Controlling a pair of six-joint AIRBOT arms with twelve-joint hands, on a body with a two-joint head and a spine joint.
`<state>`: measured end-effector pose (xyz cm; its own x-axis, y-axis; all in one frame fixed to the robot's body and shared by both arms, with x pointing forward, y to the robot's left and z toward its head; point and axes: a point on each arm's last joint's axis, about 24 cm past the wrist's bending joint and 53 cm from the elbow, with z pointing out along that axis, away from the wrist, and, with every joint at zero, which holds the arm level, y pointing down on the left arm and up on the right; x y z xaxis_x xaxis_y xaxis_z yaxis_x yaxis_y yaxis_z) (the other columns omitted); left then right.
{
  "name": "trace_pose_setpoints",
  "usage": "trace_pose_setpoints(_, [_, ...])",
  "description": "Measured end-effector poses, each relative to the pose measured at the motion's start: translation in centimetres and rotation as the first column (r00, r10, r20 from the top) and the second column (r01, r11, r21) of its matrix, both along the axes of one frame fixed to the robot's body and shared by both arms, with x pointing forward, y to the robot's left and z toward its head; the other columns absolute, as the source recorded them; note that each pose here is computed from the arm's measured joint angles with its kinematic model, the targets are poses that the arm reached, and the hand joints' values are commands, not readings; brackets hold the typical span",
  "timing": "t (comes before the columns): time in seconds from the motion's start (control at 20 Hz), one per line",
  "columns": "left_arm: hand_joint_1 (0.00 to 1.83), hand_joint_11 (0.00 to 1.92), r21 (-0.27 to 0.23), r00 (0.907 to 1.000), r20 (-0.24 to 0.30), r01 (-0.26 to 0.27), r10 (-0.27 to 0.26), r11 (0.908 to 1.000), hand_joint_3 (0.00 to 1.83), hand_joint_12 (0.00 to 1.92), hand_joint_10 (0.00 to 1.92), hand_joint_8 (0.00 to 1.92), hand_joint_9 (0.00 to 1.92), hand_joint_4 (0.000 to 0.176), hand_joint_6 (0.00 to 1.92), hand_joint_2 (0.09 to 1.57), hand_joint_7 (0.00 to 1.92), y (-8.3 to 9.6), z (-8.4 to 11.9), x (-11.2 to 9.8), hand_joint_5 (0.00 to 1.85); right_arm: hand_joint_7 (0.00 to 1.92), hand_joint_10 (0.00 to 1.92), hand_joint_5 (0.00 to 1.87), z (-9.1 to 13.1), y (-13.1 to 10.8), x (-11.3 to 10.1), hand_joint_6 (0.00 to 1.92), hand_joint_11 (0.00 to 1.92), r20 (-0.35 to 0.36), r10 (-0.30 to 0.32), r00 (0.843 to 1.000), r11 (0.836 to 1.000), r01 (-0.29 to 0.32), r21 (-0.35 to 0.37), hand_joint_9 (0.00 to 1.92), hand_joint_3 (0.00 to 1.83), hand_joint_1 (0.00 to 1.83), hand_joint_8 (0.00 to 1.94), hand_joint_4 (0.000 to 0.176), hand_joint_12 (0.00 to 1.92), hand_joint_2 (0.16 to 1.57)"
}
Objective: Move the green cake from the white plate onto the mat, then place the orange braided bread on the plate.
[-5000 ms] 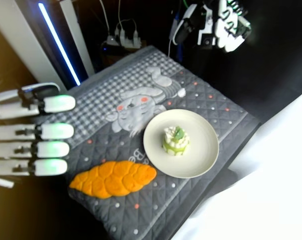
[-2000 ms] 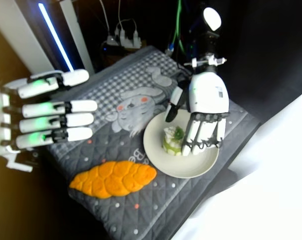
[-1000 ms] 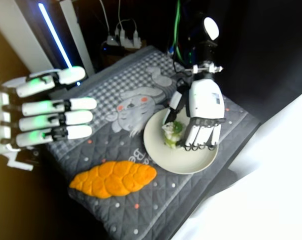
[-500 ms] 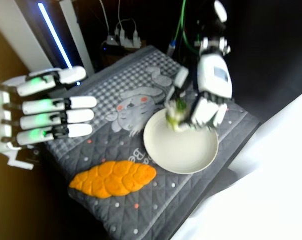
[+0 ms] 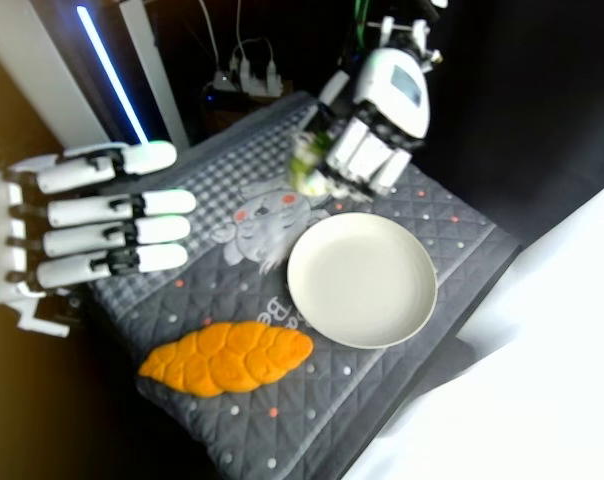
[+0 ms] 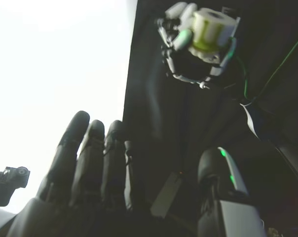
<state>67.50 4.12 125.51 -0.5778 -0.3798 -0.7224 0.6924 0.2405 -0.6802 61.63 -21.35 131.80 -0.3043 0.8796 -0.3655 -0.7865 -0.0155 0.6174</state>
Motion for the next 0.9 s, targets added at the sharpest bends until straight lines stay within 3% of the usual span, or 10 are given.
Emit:
trace_pose_setpoints(0.05, [1.24, 0.70, 0.007, 1.0000, -0.009, 0.002, -0.002, 1.0000, 0.00, 0.88, 0.12, 0.72, 1.19, 0.029, 0.91, 1.07, 1.13, 0.3, -0.6, -0.2, 1.04, 0.34, 0.01, 0.10, 0.0, 0.0, 0.0, 0.00, 0.00, 0.000, -0.001, 1.000, 1.000, 0.001, 0.001, 0.22, 0.00, 0.47, 0.01, 0.088, 0.86, 1.06])
trace_pose_setpoints(0.1, [1.24, 0.70, 0.016, 0.9998, -0.018, 0.001, 0.000, 0.9999, 0.00, 0.88, 0.12, 0.72, 1.19, 0.029, 0.91, 1.07, 1.13, 0.4, -1.1, -0.3, 1.04, 0.34, 0.01, 0.10, 0.0, 0.0, 0.0, 0.00, 0.00, 0.000, 0.000, 1.000, 1.000, 0.000, 0.001, 0.22, 0.00, 0.47, 0.01, 0.088, 0.86, 1.06])
trace_pose_setpoints(0.15, [1.26, 0.70, 0.028, 0.9996, -0.029, 0.005, -0.005, 0.9996, 0.00, 0.93, 0.08, 0.52, 1.26, 0.000, 0.82, 1.04, 1.26, 0.4, -1.7, -0.5, 1.07, 0.33, 0.00, 0.04, 0.0, 0.0, 0.0, 0.00, 0.00, 0.001, 0.000, 1.000, 1.000, 0.000, 0.001, 0.19, 0.00, 0.50, 0.00, 0.049, 0.75, 1.06])
trace_pose_setpoints(0.25, [1.26, 0.81, 0.034, 0.9977, -0.066, 0.018, -0.016, 0.9993, 0.00, 1.01, 0.06, 0.56, 1.29, 0.007, 0.73, 1.03, 1.25, 0.3, -2.6, -0.8, 1.11, 0.32, 0.00, 0.06, -0.1, 0.1, 0.0, 0.00, 0.00, -0.001, 0.002, 1.000, 1.000, -0.002, 0.003, 0.18, 0.00, 0.50, 0.00, 0.073, 0.69, 1.04])
trace_pose_setpoints(0.3, [1.26, 0.81, 0.043, 0.9969, -0.077, 0.023, -0.020, 0.9988, 0.00, 1.01, 0.06, 0.56, 1.29, 0.007, 0.73, 1.03, 1.25, 0.2, -3.1, -1.1, 1.11, 0.32, 0.00, 0.06, -0.1, 0.1, 0.0, 0.00, 0.00, -0.002, 0.003, 1.000, 1.000, -0.003, 0.004, 0.18, 0.00, 0.50, 0.00, 0.073, 0.69, 1.04])
trace_pose_setpoints(0.35, [1.25, 0.86, 0.052, 0.9957, -0.090, 0.027, -0.022, 0.9983, 0.00, 0.98, 0.05, 0.63, 1.28, 0.029, 0.71, 1.03, 1.21, 0.2, -3.8, -1.3, 1.14, 0.32, 0.00, 0.07, -0.1, 0.1, 0.0, 0.00, 0.00, -0.003, 0.001, 1.000, 1.000, -0.001, 0.007, 0.17, 0.00, 0.50, 0.00, 0.070, 0.61, 1.01])
trace_pose_setpoints(0.45, [1.26, 0.83, 0.075, 0.9937, -0.110, 0.030, -0.021, 0.9968, 0.00, 1.01, 0.04, 0.62, 1.29, 0.019, 0.67, 1.03, 1.22, 0.3, -5.1, -1.5, 1.15, 0.33, 0.00, 0.07, -0.1, 0.1, 0.1, 0.00, 0.00, -0.005, 0.000, 1.000, 1.000, 0.000, 0.010, 0.16, 0.00, 0.50, 0.01, 0.068, 0.59, 1.01])
trace_pose_setpoints(0.65, [1.26, 0.79, 0.100, 0.9884, -0.152, 0.008, 0.007, 0.9949, 0.00, 1.00, 0.02, 0.62, 1.26, 0.029, 0.71, 1.03, 1.21, 0.9, -6.8, -1.2, 1.14, 0.40, 0.02, 0.18, -0.2, 0.1, 0.1, 0.01, 0.00, -0.005, 0.001, 1.000, 1.000, -0.001, 0.011, 0.23, 0.00, 0.54, 0.00, 0.097, 0.81, 0.98])
trace_pose_setpoints(0.75, [1.26, 0.76, 0.119, 0.9843, -0.173, -0.011, 0.032, 0.9928, 0.00, 0.95, 0.01, 0.63, 1.24, 0.009, 0.81, 1.05, 1.21, 1.6, -7.7, -0.6, 1.08, 0.40, 0.02, 0.18, -0.2, 0.1, 0.1, 0.00, 0.00, -0.005, 0.001, 1.000, 1.000, -0.001, 0.012, 0.24, 0.00, 0.55, 0.00, 0.088, 0.82, 0.99])
trace_pose_setpoints(0.9, [1.25, 0.76, 0.135, 0.9817, -0.181, -0.036, 0.060, 0.9902, 0.00, 0.91, 0.00, 0.66, 1.23, 0.019, 0.82, 1.05, 1.18, 2.2, -8.2, 0.0, 1.08, 0.38, 0.01, 0.17, -0.2, 0.1, 0.1, 0.00, 0.00, -0.006, 0.000, 1.000, 1.000, 0.000, 0.014, 0.20, 0.00, 0.54, 0.00, 0.084, 0.75, 1.00])
